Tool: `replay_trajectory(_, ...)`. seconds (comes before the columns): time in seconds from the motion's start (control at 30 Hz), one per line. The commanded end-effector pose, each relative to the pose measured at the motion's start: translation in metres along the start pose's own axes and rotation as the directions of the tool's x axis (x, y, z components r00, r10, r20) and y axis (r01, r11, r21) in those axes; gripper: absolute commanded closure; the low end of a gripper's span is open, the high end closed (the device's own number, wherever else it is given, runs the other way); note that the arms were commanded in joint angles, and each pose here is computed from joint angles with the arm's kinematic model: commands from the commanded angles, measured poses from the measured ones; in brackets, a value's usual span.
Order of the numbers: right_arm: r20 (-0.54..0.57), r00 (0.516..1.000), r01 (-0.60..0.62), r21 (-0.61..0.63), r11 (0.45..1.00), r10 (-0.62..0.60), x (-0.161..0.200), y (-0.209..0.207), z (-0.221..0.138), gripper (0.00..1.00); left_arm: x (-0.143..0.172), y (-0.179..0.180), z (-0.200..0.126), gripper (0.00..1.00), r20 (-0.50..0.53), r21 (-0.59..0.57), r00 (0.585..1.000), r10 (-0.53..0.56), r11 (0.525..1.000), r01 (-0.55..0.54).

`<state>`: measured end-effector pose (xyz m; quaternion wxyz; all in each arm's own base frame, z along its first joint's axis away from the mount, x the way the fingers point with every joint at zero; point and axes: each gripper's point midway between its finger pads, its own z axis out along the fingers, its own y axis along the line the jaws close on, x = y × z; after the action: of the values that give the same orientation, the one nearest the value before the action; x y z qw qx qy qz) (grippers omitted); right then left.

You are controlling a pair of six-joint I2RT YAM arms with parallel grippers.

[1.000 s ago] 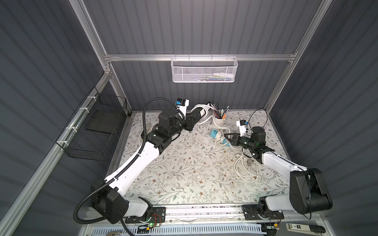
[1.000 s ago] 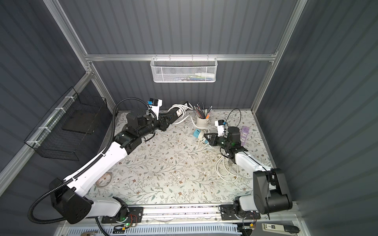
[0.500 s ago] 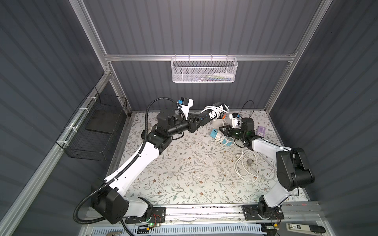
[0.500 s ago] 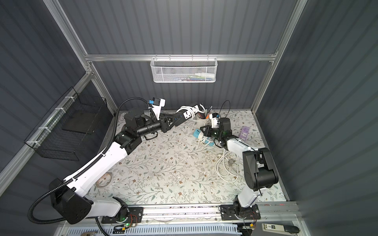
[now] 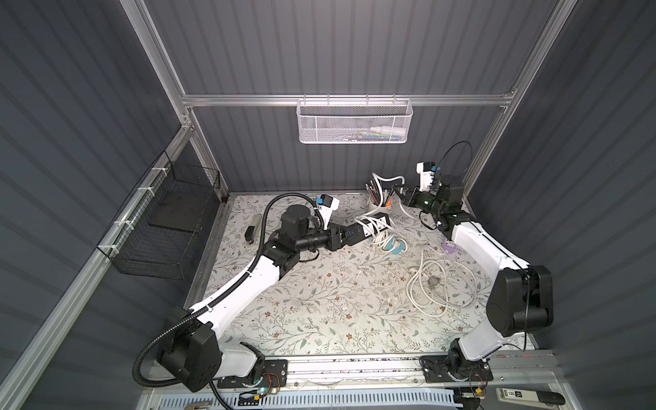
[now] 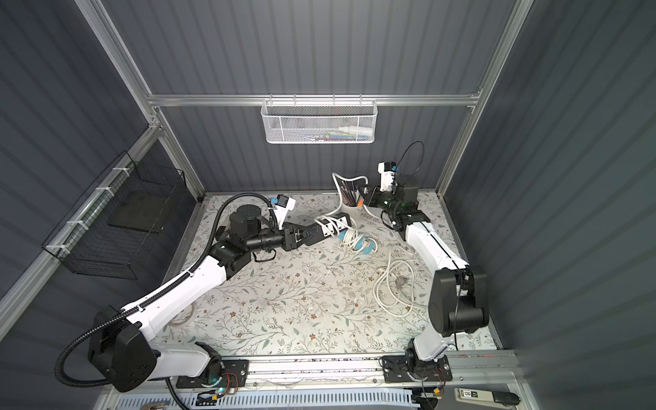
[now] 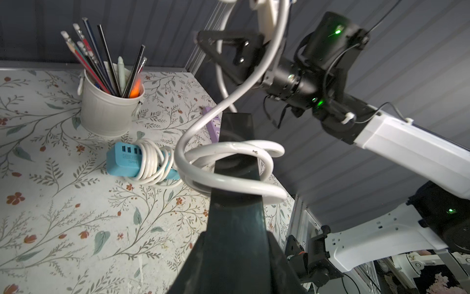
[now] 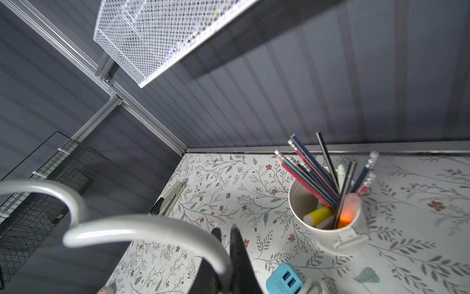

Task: Unwrap the cord wrapped around the power strip
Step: Unwrap the power cord from the power strip.

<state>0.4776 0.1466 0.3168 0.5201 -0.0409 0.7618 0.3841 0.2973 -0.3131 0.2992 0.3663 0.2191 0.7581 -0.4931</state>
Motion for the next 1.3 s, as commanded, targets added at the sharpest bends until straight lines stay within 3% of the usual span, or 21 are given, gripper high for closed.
replay_trajectory(0.0, 0.06, 0.998, 0.019, -0.034, 0.999, -0.017, -0.028, 0.022, -0.031, 1.0, -0.01, 0.001, -0.008, 1.0, 0.036, -0.054, 0.997, 0.07, 0.996, -0.068)
replay_trajectory(0.17, 0.115, 0.993, 0.008, -0.015, 1.0, -0.006, -0.045, 0.029, -0.077, 1.0, -0.007, 0.037, -0.004, 1.0, -0.011, -0.228, 0.996, 0.084, 0.97, -0.085)
replay_trajectory(0.33, 0.114, 0.993, -0.02, 0.023, 1.0, 0.017, -0.039, 0.026, -0.104, 1.0, -0.018, 0.068, -0.013, 1.0, -0.01, -0.414, 0.993, 0.119, 0.903, -0.113)
replay_trajectory(0.5, 0.064, 0.994, -0.099, 0.092, 0.991, 0.093, -0.005, 0.003, -0.113, 1.0, -0.052, 0.07, -0.041, 1.0, 0.093, -0.534, 0.972, 0.214, 0.835, -0.133)
replay_trajectory(0.8, -0.047, 0.968, -0.233, 0.198, 0.952, 0.247, 0.069, -0.043, -0.105, 1.0, -0.121, 0.054, -0.106, 1.0, 0.225, -0.708, 0.883, 0.413, 0.692, -0.143)
replay_trajectory(1.07, -0.109, 0.93, -0.304, 0.311, 0.9, 0.352, 0.125, -0.081, -0.099, 1.0, -0.148, 0.047, -0.122, 1.0, 0.285, -0.729, 0.845, 0.452, 0.675, -0.115)
replay_trajectory(1.27, -0.129, 0.894, -0.358, 0.372, 0.856, 0.43, 0.164, -0.107, -0.093, 1.0, -0.159, 0.04, -0.119, 1.0, 0.317, -0.696, 0.822, 0.473, 0.705, -0.138)
